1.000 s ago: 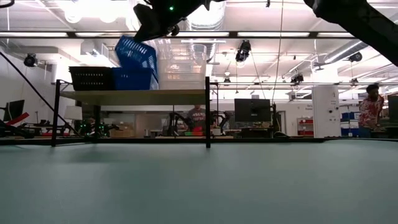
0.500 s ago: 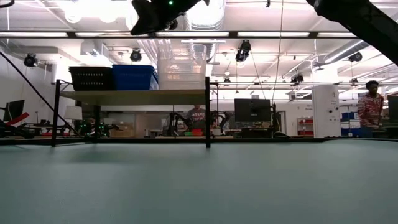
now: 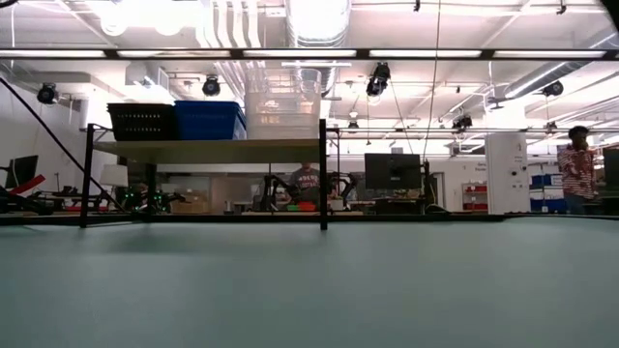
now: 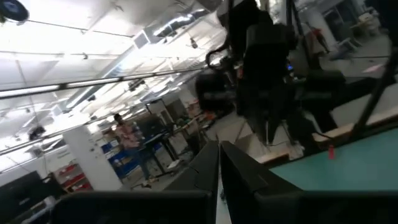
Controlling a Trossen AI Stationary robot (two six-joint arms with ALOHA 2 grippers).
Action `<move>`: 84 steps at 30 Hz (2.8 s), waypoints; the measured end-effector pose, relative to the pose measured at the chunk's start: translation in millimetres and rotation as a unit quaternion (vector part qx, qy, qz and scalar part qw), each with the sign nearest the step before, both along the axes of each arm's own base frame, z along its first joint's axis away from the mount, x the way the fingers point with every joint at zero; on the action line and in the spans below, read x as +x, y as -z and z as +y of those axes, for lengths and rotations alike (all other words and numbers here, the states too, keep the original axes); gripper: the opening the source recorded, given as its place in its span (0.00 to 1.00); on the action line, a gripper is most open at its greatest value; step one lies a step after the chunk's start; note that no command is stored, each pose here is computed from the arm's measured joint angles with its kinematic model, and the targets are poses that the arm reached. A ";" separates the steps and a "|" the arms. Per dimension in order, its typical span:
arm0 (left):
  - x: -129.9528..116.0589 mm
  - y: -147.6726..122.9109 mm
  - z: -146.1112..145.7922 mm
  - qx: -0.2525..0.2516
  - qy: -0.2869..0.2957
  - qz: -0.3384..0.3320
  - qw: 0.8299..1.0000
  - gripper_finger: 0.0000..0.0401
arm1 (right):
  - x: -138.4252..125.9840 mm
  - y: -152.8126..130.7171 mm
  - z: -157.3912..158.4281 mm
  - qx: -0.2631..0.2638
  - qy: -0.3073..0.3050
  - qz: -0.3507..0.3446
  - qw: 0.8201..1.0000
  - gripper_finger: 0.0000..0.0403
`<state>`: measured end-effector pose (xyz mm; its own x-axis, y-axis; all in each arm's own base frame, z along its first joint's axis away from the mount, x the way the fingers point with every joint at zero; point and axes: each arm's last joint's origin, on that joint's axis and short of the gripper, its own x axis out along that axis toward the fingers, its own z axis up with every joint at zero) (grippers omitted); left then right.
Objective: Stack baskets on shelf by color
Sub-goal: Return to Home Position
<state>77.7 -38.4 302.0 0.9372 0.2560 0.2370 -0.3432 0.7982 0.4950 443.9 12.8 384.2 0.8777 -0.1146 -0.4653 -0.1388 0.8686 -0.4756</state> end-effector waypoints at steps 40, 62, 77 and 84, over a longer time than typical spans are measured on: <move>-18.0 45.6 23.2 -0.186 -0.199 0.030 0.962 0.00 | -221.8 166.5 -11.1 0.062 -0.013 -0.209 0.976 0.03; 5.5 95.1 -2.0 -0.286 -0.024 0.041 0.957 0.00 | -302.0 215.5 -18.2 0.081 0.014 -0.271 0.959 0.03; 8.0 145.0 -4.2 -0.304 -0.026 0.051 0.951 0.00 | -309.6 211.4 -17.8 0.014 -0.004 -0.272 0.962 0.03; 7.4 144.3 -3.6 -0.275 -0.029 0.060 0.959 0.00 | -309.8 212.2 -20.6 -0.010 0.039 -0.267 0.963 0.03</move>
